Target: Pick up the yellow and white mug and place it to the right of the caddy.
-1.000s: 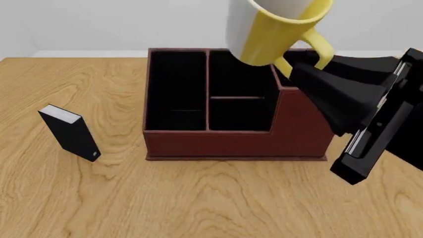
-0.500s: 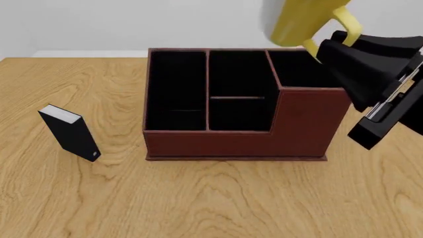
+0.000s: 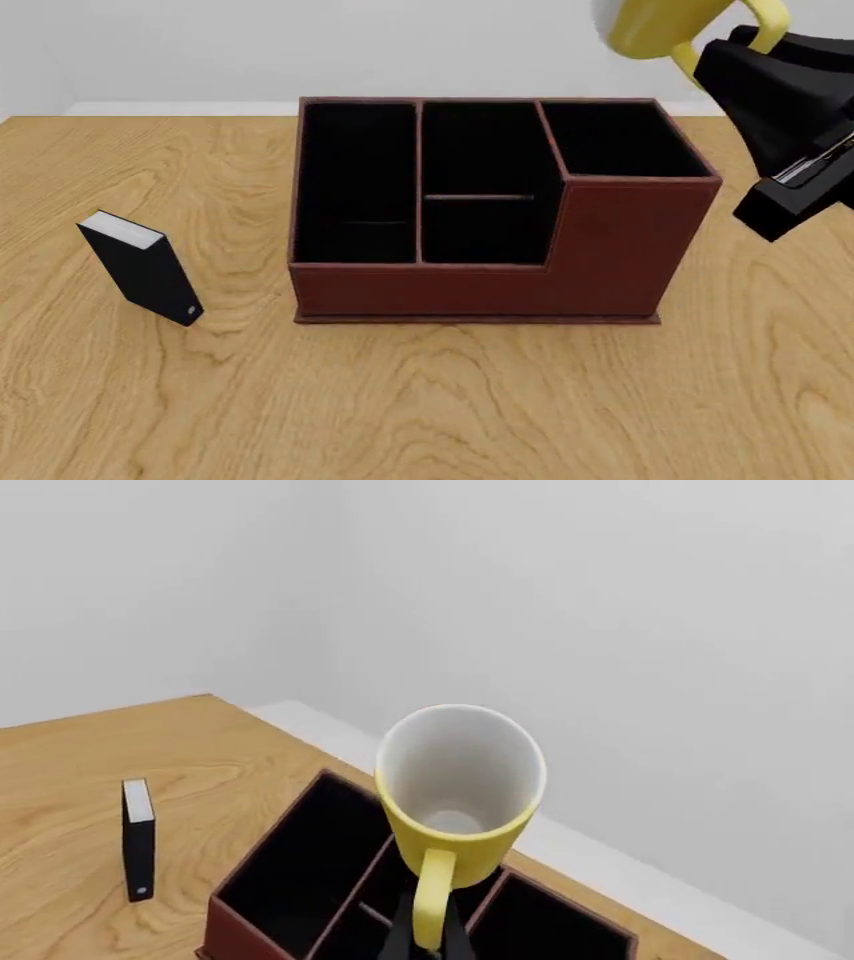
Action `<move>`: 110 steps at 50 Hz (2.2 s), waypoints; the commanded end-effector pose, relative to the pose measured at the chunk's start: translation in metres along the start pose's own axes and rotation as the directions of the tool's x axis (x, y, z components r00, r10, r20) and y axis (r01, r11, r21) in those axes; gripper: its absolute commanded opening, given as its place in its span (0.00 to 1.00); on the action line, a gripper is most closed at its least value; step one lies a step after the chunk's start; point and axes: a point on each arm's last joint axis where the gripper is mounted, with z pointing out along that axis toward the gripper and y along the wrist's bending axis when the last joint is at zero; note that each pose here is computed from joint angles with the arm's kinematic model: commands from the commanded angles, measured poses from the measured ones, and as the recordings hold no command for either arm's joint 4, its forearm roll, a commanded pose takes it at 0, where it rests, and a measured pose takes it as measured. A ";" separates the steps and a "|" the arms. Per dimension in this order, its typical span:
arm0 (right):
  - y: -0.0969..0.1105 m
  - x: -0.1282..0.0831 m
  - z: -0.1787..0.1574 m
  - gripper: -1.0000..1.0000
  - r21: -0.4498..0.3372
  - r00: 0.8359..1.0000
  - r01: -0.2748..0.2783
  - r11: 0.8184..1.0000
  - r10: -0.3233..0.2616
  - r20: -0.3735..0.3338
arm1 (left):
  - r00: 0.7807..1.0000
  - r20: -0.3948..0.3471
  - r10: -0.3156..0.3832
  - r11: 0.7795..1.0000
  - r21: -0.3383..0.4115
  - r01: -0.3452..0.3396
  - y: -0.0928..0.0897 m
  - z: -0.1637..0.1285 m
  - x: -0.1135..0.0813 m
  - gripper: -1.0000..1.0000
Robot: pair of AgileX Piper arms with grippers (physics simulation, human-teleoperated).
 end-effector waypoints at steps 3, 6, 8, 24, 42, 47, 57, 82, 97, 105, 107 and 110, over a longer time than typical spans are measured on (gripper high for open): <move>-0.010 -0.003 -0.002 0.00 0.069 1.000 0.006 0.998 -0.006 -0.001 | 1.000 -0.001 -0.002 1.000 0.004 0.002 0.000 0.000 0.003 1.00; -0.012 -0.003 -0.002 0.00 0.082 1.000 0.013 0.997 -0.012 -0.005 | 1.000 0.002 -0.005 1.000 0.007 0.005 0.000 0.000 0.002 1.00; -0.013 -0.002 -0.001 0.00 0.090 1.000 0.016 0.996 -0.016 -0.006 | 1.000 0.001 -0.004 1.000 0.007 0.004 0.000 0.001 0.003 1.00; -0.027 0.003 0.004 0.00 0.184 0.999 0.044 0.982 -0.039 -0.031 | 1.000 -0.005 -0.011 1.000 0.007 0.011 0.000 0.002 0.009 1.00; -0.043 0.006 0.005 0.00 0.280 0.997 0.066 0.958 -0.053 -0.054 | 1.000 -0.009 -0.014 1.000 0.008 0.014 0.000 0.003 0.012 1.00; -0.046 0.008 0.005 0.00 0.300 0.996 0.074 0.951 -0.057 -0.063 | 1.000 -0.009 -0.013 1.000 0.012 0.013 0.000 0.004 0.012 1.00; -0.053 0.014 0.004 0.00 0.343 0.995 0.087 0.935 -0.061 -0.084 | 0.999 -0.006 -0.052 0.998 0.021 0.052 -0.001 0.003 0.013 1.00; -0.081 0.032 0.009 0.00 0.473 0.987 0.116 0.873 -0.049 -0.151 | 0.999 -0.020 -0.045 0.999 0.027 0.046 -0.001 0.008 0.021 1.00; -0.093 0.046 0.011 0.00 0.518 0.982 0.122 0.847 -0.029 -0.184 | 0.999 -0.027 -0.047 0.998 0.033 0.048 -0.001 0.011 0.025 1.00; -0.102 0.056 0.012 0.00 0.547 0.978 0.120 0.829 -0.003 -0.210 | 0.998 -0.030 -0.048 0.998 0.036 0.049 -0.002 0.012 0.026 1.00; -0.104 0.061 0.012 0.00 0.552 0.975 0.127 0.824 -0.002 -0.221 | 0.998 -0.030 -0.048 0.998 0.036 0.049 -0.002 0.012 0.027 1.00; -0.105 0.067 0.013 0.00 0.553 0.972 0.123 0.824 0.012 -0.235 | 0.998 -0.031 -0.049 0.998 0.038 0.050 -0.002 0.012 0.028 1.00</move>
